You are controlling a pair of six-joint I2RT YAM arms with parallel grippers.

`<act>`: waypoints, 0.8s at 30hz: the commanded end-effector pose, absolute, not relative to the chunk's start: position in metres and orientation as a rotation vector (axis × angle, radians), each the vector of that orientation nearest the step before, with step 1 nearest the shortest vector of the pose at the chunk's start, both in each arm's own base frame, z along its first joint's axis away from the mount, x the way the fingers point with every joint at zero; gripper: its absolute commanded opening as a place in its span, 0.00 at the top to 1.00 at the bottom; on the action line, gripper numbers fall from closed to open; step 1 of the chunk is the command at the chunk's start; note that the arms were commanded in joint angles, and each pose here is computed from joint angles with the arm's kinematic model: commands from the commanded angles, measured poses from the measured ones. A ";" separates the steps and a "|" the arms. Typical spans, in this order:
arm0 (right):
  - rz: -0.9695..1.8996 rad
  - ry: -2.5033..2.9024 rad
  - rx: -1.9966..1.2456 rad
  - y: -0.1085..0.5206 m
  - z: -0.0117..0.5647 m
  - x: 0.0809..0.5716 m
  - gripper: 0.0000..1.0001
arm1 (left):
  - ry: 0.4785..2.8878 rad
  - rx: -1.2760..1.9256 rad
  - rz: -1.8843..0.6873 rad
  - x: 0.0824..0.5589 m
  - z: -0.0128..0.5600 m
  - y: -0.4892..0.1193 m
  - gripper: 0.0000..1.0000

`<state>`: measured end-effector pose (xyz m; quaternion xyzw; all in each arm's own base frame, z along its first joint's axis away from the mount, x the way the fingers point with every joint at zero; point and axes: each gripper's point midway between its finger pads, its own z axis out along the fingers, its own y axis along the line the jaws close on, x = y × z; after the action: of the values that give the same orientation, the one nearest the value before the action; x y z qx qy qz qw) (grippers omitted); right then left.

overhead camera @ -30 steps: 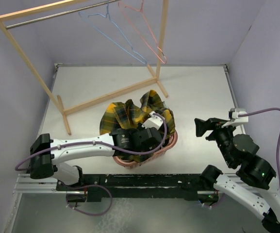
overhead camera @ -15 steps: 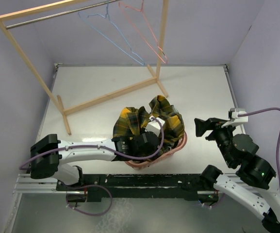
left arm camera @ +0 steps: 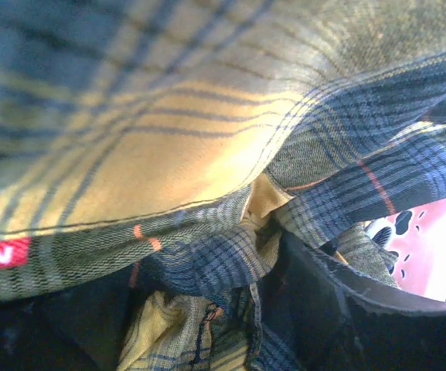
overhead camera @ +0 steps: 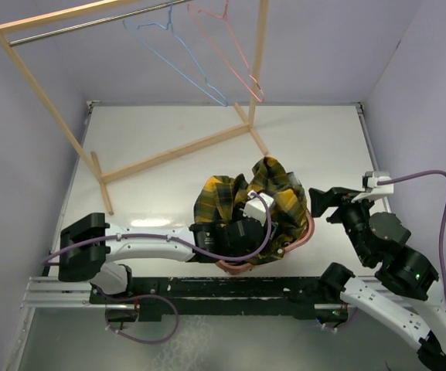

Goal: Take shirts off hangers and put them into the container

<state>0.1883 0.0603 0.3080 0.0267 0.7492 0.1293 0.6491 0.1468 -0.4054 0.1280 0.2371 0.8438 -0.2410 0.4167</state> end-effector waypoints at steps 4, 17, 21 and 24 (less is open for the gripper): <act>0.315 1.678 0.092 0.063 0.319 0.192 0.17 | 2.204 0.693 -0.309 0.141 0.131 -0.340 0.15; 0.325 1.678 0.089 0.070 0.318 0.197 0.17 | 1.898 0.628 -0.610 0.148 0.283 -0.353 0.15; 0.325 1.681 0.088 0.072 0.318 0.198 0.18 | 1.866 0.642 -0.645 0.146 0.308 -0.356 0.17; 0.327 1.680 0.086 0.072 0.319 0.199 0.18 | 1.833 0.599 -0.598 0.154 0.331 -0.339 0.18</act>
<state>0.1946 0.0676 0.3059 0.0225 0.7546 0.1253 0.6437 0.1471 -0.3533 0.2835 0.2620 0.7916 -0.2477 0.4934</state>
